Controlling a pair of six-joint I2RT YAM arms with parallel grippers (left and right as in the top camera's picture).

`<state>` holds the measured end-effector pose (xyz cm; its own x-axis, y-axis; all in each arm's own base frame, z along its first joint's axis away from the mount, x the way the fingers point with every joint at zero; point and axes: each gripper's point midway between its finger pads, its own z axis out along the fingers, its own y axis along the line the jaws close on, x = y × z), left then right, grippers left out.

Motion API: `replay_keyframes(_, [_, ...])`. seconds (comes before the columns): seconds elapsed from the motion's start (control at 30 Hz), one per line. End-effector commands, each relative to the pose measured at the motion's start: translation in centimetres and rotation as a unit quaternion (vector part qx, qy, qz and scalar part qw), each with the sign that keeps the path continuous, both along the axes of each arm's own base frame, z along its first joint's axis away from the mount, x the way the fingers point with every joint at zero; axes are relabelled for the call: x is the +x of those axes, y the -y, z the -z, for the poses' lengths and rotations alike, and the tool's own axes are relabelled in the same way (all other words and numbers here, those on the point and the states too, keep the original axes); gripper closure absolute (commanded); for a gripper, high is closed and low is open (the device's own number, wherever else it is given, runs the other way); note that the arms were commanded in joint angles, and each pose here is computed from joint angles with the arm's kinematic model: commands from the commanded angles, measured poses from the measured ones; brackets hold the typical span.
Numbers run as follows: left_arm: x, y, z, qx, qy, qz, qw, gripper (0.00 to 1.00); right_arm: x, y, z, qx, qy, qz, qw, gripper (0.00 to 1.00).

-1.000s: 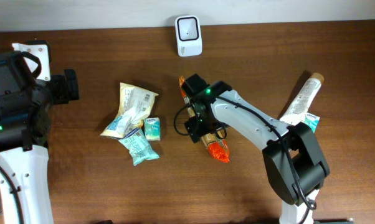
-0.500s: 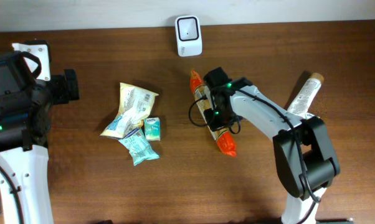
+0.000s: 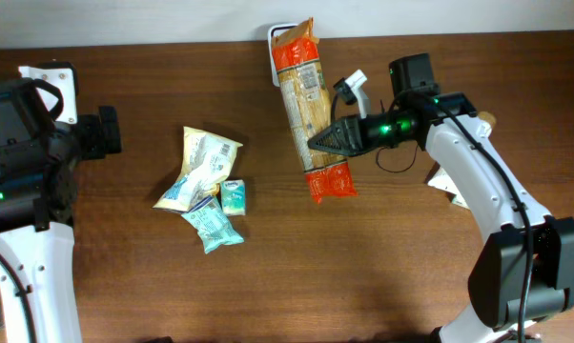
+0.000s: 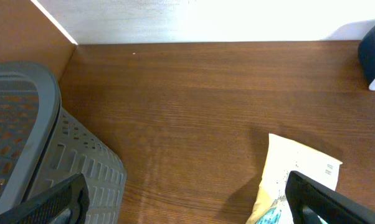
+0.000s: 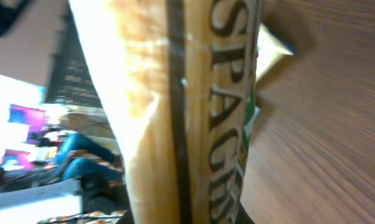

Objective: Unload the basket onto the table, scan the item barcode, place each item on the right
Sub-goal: 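Hold the spaghetti packet in front of the white scanner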

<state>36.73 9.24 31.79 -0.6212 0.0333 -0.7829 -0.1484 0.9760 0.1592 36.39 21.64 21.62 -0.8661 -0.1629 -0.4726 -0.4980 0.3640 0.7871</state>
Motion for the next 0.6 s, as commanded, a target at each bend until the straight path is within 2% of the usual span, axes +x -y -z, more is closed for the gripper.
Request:
replay_keyframes(0.0, [0.0, 0.0, -0.4, 0.003, 0.004, 0.006, 1.0, 0.01, -1.1, -0.3, -5.9, 0.095, 0.055, -0.043, 0.993, 0.96])
replay_keyframes(0.1, [0.0, 0.0, -0.4, 0.003, 0.004, 0.006, 1.0, 0.01, 0.2, 0.0, -5.5, 0.054, 0.054, -0.011, 0.997, 0.96])
replay_keyframes(0.17, [0.0, 0.0, -0.4, 0.003, 0.004, 0.006, 1.0, 0.01, 2.7, 0.1, -5.8, -0.044, 0.066, 0.059, 0.995, 0.96])
replay_keyframes(0.33, [0.0, 0.0, -0.4, 0.003, 0.004, 0.006, 1.0, 0.01, 7.1, 0.0, -10.7, -0.211, 0.167, 0.143, 0.953, 0.96])
replay_keyframes(0.47, [0.0, 0.0, -0.5, 0.003, 0.004, 0.006, 1.0, 0.01, 12.7, 2.0, -10.8, -0.369, 0.254, 0.227, 0.865, 0.96])
replay_keyframes(0.5, [0.0, 0.0, -0.4, 0.003, 0.004, 0.006, 1.0, 0.01, 14.5, 2.8, -9.7, -0.433, 0.286, 0.244, 0.819, 0.96])
replay_keyframes(0.53, [0.0, 0.0, -0.4, 0.003, 0.004, 0.006, 1.0, 0.01, 15.3, 3.2, -9.1, -0.468, 0.298, 0.253, 0.793, 0.96])
replay_keyframes(0.57, [0.0, 0.0, -0.4, 0.003, 0.004, 0.006, 1.0, 0.01, 16.4, 3.8, -8.3, -0.517, 0.312, 0.27, 0.75, 0.96])
